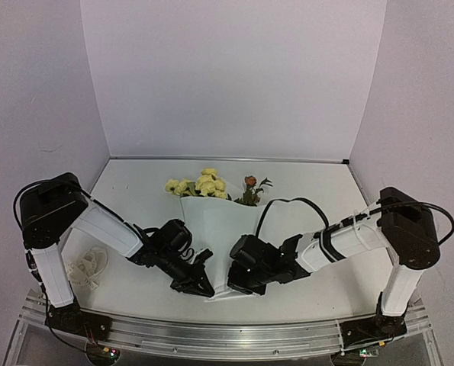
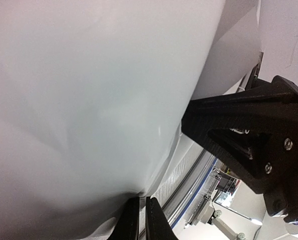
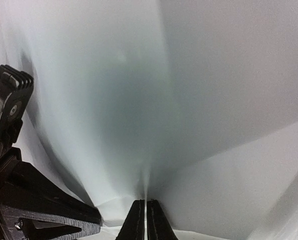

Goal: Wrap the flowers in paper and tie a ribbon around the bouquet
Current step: Press the 2/3-folded wrapping paper against the folded bouquet.

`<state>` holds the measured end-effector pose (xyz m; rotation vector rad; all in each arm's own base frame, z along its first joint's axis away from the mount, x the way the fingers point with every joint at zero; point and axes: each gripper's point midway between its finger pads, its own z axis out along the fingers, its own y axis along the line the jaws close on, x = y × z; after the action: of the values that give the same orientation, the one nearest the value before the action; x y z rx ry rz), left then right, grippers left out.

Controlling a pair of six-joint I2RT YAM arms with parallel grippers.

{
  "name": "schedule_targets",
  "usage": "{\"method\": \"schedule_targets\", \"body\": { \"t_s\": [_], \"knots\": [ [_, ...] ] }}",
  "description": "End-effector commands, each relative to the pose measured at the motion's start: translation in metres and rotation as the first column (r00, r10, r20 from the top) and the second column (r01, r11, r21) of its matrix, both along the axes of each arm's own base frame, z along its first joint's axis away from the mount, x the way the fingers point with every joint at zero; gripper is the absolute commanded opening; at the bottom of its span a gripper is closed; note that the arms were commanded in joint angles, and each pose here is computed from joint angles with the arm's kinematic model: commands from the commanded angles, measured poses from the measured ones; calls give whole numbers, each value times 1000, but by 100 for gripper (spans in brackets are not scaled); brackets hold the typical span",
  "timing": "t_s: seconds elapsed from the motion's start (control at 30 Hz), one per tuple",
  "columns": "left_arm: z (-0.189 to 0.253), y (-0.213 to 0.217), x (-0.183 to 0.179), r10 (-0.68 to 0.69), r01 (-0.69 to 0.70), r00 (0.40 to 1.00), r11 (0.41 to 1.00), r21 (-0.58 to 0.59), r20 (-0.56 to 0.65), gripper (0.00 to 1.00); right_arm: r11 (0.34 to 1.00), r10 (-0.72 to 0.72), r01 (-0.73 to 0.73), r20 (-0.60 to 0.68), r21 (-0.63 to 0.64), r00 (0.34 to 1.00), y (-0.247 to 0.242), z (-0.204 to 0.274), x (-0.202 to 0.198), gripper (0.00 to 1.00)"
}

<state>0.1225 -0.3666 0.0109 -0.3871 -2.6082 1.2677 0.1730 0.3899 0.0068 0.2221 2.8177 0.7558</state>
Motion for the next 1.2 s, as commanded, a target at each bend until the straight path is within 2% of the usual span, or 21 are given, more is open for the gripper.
{"method": "schedule_targets", "body": {
  "t_s": [0.0, 0.33, 0.6, 0.83, 1.0, 1.17],
  "knots": [
    [-42, 35, -10, 44, -41, 999, 979, 201, -12, 8, 992, -89, 93, 43, -88, 995, -43, -6, 14, 6],
    [-35, 35, -10, 34, -34, 999, 982, 186, 3, 9, 985, -124, 128, 42, -115, 991, -68, -14, 16, 6],
    [24, 8, 2, 5, -8, 995, 1000, 25, 102, 17, 986, -117, 120, 34, -115, 993, -65, -17, 16, 5],
    [-3, 15, -16, -27, 25, 999, 998, 63, 40, 14, 987, -109, 111, 22, -116, 994, -60, -21, 16, 5],
    [-21, 22, -20, 0, 0, 1000, 995, 99, 2, 13, 986, -109, 111, 20, -123, 994, -62, -22, 15, 5],
    [3, 13, -6, 59, -59, 998, 998, 2, 7, 18, 987, -102, 104, 18, -123, 995, -62, -23, 14, 5]
  ]
}}
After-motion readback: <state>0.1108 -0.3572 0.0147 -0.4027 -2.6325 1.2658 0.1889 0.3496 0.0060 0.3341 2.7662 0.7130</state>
